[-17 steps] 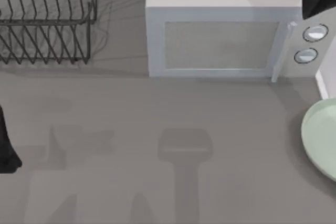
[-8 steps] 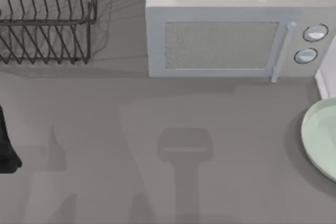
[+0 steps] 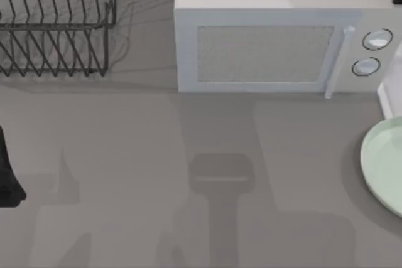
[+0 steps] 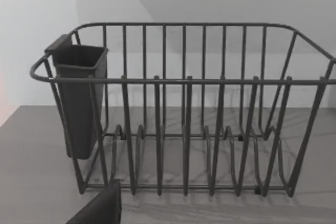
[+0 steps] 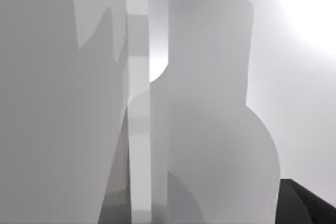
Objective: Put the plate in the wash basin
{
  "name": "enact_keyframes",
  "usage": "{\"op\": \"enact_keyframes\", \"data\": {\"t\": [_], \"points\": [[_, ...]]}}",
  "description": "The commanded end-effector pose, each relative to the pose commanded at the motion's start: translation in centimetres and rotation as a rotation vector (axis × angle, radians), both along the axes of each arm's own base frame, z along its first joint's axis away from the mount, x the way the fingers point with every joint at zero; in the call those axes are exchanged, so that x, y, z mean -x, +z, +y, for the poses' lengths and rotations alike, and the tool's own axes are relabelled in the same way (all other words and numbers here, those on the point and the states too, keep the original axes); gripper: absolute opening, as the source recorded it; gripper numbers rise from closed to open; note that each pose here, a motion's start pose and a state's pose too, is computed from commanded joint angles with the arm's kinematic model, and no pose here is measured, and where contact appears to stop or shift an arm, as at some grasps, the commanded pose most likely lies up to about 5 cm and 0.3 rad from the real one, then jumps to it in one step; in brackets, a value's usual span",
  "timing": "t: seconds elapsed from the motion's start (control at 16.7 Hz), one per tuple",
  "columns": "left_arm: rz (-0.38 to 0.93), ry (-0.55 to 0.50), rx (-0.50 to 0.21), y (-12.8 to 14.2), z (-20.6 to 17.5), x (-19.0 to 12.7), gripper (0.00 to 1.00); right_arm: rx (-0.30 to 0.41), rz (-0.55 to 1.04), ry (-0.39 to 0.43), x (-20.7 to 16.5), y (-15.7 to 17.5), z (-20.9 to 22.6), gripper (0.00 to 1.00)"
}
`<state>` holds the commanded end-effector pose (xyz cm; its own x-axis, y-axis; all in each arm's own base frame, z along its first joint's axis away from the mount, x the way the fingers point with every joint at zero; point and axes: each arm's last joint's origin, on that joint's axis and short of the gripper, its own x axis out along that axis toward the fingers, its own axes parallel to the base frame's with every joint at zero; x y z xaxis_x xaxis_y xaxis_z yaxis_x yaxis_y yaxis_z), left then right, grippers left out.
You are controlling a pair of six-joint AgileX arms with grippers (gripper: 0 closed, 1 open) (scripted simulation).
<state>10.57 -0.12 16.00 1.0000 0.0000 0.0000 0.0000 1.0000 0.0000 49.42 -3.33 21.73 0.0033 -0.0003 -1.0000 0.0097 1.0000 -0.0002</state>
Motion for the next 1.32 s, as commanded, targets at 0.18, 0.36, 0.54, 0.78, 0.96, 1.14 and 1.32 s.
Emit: {"op": "enact_keyframes", "data": {"t": [0.18,0.36,0.54,0.78,0.96,1.14,1.32], "points": [[0.000,0.000,0.000,0.00,0.00,0.00,1.00,0.000,0.000,0.000,0.00,0.00,0.00,0.00],[0.000,0.000,0.000,0.00,0.00,0.00,1.00,0.000,0.000,0.000,0.00,0.00,0.00,0.23],[0.000,0.000,0.000,0.00,0.00,0.00,1.00,0.000,0.000,0.000,0.00,0.00,0.00,0.45],[0.000,0.000,0.000,0.00,0.00,0.00,1.00,0.000,0.000,0.000,0.00,0.00,0.00,0.75],[0.000,0.000,0.000,0.00,0.00,0.00,1.00,0.000,0.000,0.000,0.00,0.00,0.00,0.98],[0.000,0.000,0.000,0.00,0.00,0.00,1.00,0.000,0.000,0.000,0.00,0.00,0.00,1.00],[0.000,0.000,0.000,0.00,0.00,0.00,1.00,0.000,0.000,0.000,0.00,0.00,0.00,1.00]]}}
